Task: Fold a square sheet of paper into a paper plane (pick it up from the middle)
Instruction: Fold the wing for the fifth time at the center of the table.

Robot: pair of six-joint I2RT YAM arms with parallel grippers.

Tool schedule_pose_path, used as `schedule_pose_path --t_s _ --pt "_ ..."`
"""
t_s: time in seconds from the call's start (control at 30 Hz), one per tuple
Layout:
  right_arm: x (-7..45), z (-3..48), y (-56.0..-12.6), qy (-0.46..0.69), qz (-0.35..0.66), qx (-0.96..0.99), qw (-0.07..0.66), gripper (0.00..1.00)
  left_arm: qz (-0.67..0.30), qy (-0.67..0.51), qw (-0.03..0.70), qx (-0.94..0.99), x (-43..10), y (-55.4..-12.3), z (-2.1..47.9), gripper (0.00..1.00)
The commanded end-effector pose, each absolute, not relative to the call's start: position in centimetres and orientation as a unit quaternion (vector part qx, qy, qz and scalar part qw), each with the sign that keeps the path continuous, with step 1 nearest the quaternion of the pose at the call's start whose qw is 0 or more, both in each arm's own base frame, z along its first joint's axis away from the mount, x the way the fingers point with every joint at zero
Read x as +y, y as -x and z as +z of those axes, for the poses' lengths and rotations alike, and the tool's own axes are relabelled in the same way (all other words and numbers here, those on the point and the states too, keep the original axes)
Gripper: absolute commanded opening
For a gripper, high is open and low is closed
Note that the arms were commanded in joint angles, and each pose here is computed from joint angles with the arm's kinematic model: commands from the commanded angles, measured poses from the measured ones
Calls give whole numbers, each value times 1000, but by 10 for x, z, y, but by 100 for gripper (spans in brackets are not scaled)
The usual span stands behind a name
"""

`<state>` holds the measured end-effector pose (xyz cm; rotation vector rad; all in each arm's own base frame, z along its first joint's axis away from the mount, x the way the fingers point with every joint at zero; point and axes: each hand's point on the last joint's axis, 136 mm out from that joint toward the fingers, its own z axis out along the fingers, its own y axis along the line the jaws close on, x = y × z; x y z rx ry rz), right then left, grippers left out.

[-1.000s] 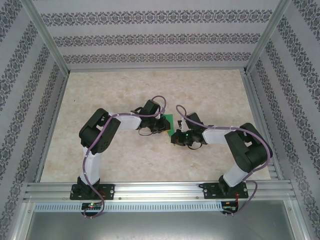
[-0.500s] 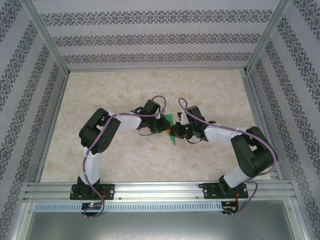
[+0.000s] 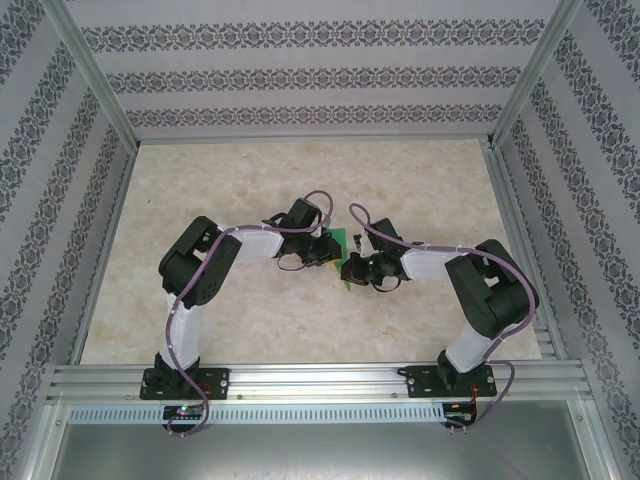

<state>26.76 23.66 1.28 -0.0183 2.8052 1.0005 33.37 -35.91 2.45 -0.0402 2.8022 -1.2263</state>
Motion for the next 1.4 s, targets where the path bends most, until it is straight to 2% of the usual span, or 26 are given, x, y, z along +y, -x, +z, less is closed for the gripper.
schedule_pose_path --t_s 0.0,0.2,0.43,0.63,0.93,1.37 --pt "212 -13 -254 -11 283 958 55 5 -380 -14 53 923 -360 -334 15 20" --pt "209 -17 -254 -25 289 956 48 3 -445 -40 109 888 -371 -339 61 23" --pt "209 -21 -252 -34 296 954 35 0 -465 -56 102 878 -374 -319 56 16" --pt "208 -24 -251 -40 294 954 30 0 -433 -57 82 896 -372 -307 37 11" --pt "205 -29 -246 -43 289 956 20 0 -398 -49 67 914 -365 -304 16 11" --pt "185 -45 -205 -39 262 964 -31 0 -346 -31 76 935 -339 -347 5 11"
